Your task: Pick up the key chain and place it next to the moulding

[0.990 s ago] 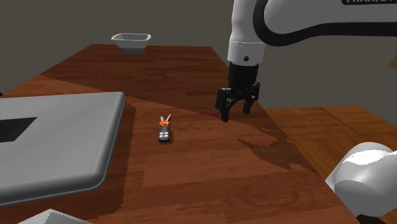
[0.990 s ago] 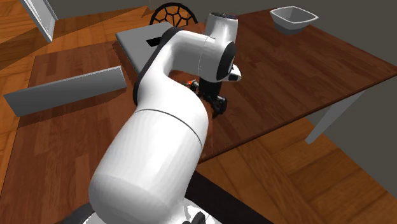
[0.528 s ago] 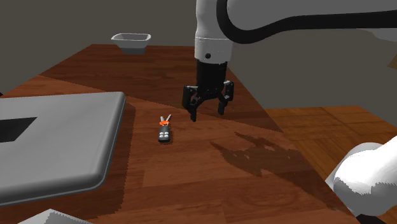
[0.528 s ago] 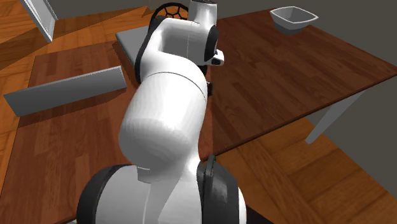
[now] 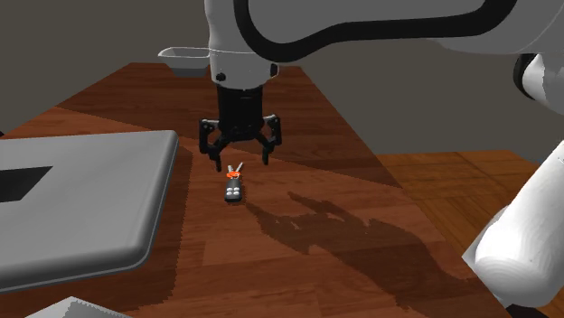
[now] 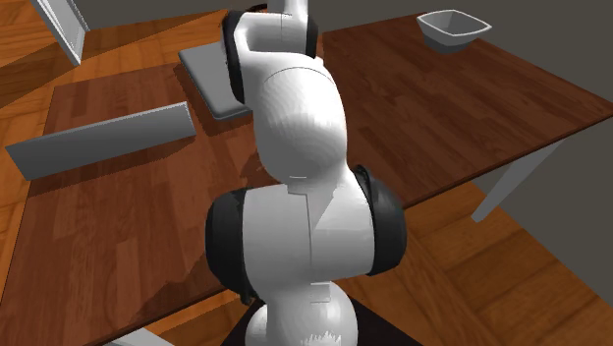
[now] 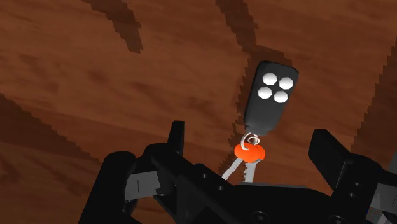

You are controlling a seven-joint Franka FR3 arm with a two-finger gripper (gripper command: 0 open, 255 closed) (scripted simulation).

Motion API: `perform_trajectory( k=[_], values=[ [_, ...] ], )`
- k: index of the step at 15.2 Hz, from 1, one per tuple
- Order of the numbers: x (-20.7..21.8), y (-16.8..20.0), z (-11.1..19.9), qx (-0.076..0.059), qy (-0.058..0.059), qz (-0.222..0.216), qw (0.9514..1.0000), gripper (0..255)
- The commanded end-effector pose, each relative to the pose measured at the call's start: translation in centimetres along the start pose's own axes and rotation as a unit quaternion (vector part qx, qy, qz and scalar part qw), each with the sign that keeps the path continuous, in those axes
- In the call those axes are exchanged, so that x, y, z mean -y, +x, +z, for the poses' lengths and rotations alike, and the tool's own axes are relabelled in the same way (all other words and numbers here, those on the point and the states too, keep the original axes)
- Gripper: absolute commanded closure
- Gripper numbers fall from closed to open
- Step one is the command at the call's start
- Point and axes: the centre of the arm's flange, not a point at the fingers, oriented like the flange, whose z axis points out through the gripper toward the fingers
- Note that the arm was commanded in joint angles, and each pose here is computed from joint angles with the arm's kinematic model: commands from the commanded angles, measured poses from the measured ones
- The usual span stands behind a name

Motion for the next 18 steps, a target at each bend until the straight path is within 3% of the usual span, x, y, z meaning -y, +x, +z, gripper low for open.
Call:
perform_trajectory(
  k=[1,9,16,17,18],
  values=[
    [2.0,0.6,-0.3,-0.005,0.001,0.016,0.9999,0],
    [2.0,0.7,3.7,-0.005,0.001,0.016,0.9999,0],
    [2.0,0.7,3.7,-0.004,0.001,0.016,0.9999,0],
    [2.0,0.7,3.7,-0.004,0.001,0.016,0.9999,255],
    [2.0,0.7,3.7,-0.004,0.001,0.016,0.9999,255]
  ],
)
